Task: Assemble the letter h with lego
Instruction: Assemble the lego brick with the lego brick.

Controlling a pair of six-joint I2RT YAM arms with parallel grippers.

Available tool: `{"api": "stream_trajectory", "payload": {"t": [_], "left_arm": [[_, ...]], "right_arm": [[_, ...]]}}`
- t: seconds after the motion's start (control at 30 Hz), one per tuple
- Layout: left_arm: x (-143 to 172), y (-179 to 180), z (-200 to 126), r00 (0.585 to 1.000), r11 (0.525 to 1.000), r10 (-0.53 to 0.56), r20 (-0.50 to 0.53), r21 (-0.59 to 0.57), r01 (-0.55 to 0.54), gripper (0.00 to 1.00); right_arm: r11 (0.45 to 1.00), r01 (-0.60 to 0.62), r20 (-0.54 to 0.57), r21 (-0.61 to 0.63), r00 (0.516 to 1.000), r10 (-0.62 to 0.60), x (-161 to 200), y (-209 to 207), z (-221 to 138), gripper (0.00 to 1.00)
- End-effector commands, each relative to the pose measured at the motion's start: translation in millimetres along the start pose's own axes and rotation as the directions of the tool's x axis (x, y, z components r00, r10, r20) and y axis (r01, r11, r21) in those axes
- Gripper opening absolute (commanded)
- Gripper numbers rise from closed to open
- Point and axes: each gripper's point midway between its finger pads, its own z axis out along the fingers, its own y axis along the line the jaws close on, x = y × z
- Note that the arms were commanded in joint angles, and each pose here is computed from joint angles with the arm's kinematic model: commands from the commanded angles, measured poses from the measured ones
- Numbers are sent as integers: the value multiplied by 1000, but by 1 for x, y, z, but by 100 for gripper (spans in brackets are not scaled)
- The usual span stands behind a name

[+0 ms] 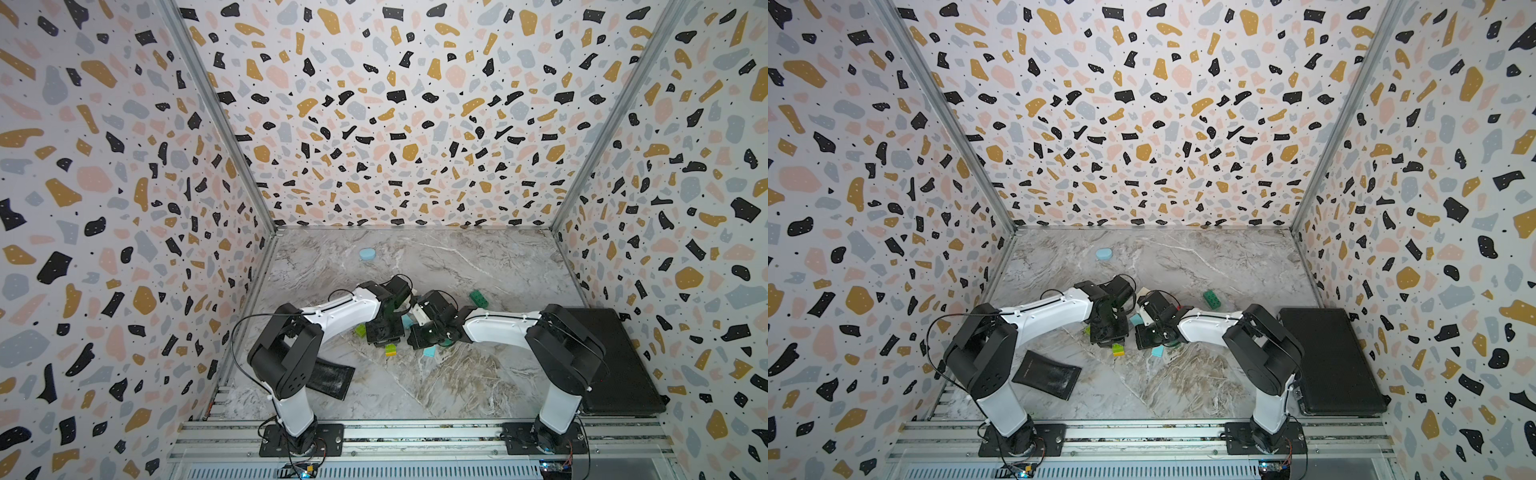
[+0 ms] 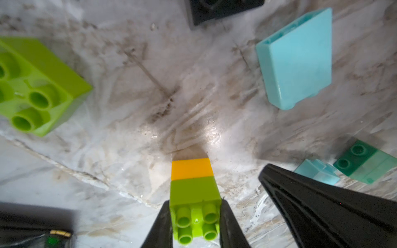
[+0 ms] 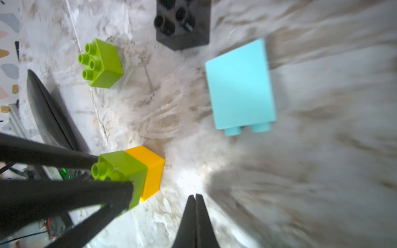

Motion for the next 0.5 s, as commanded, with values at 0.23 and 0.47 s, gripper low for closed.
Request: {"api": "stream_trajectory", "payload": {"t": [0.23,0.47], "left_arm": [[12,8,41,1000,995,-11,-24,-96,9,0],[15,10,51,998,995,50,-28,-88,-53,0]], "right_arm": [[997,47,115,65,992,-55,-13,-6,-31,0],[995,48,129,84,990,-59,-15,-11,-34,0]]}}
